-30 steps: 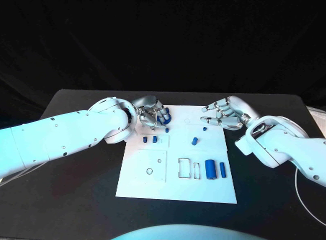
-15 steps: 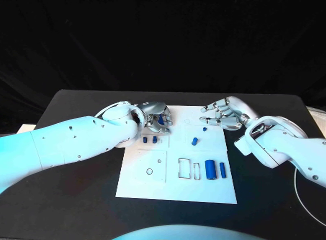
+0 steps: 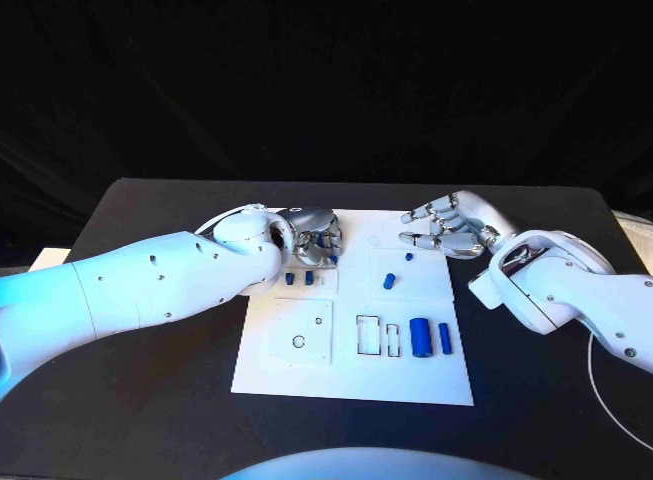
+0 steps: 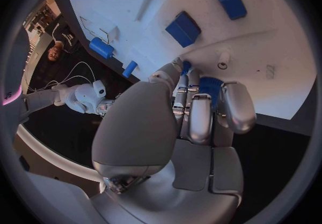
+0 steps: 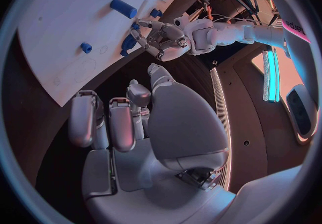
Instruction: Assemble the parts on the task board
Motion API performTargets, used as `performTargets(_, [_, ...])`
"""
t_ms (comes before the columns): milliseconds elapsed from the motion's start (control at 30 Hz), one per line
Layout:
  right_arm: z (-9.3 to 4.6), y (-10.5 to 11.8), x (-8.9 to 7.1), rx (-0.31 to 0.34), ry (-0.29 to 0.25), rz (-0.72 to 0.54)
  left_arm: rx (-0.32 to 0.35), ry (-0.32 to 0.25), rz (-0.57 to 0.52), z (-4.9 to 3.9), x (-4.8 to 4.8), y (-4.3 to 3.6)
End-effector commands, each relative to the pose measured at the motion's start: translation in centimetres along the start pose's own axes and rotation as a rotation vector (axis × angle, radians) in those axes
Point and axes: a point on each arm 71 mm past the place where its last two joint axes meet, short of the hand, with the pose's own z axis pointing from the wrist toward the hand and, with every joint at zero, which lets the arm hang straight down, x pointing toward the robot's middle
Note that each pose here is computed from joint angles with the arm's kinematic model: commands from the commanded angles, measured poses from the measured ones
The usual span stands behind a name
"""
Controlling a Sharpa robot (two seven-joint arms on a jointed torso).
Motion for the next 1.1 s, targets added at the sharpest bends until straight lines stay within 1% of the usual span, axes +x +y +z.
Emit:
performTargets(33, [0.0,0.1,0.2,-0.009,0.014,-0.002,-0.005,0.023,0.022,0.13,0.20,-0.17])
performTargets(633, [0.0,0.2,0.2,-0.010,0.018,-0.001,-0.028,0.066,0.031,0.49,0.56,-0.26])
performTargets(800, [0.0,0.2,0.2,-0.010,0.018,-0.002,-0.025,0.033,0.019,0.36,0.22,-0.17])
performTargets(900, [0.0,0.1,0.2,-0.010,0.018,-0.002,-0.016,0.002,-0.003,0.15,-0.14,-0.10])
performTargets(1033, [0.0,0.1,0.2,-0.011,0.017,-0.002,-0.007,-0.044,-0.049,-0.24,-0.92,-0.02])
performTargets(1100, [0.0,0.1,0.2,-0.010,0.017,-0.002,-0.004,-0.056,-0.067,-0.50,-1.30,-0.01])
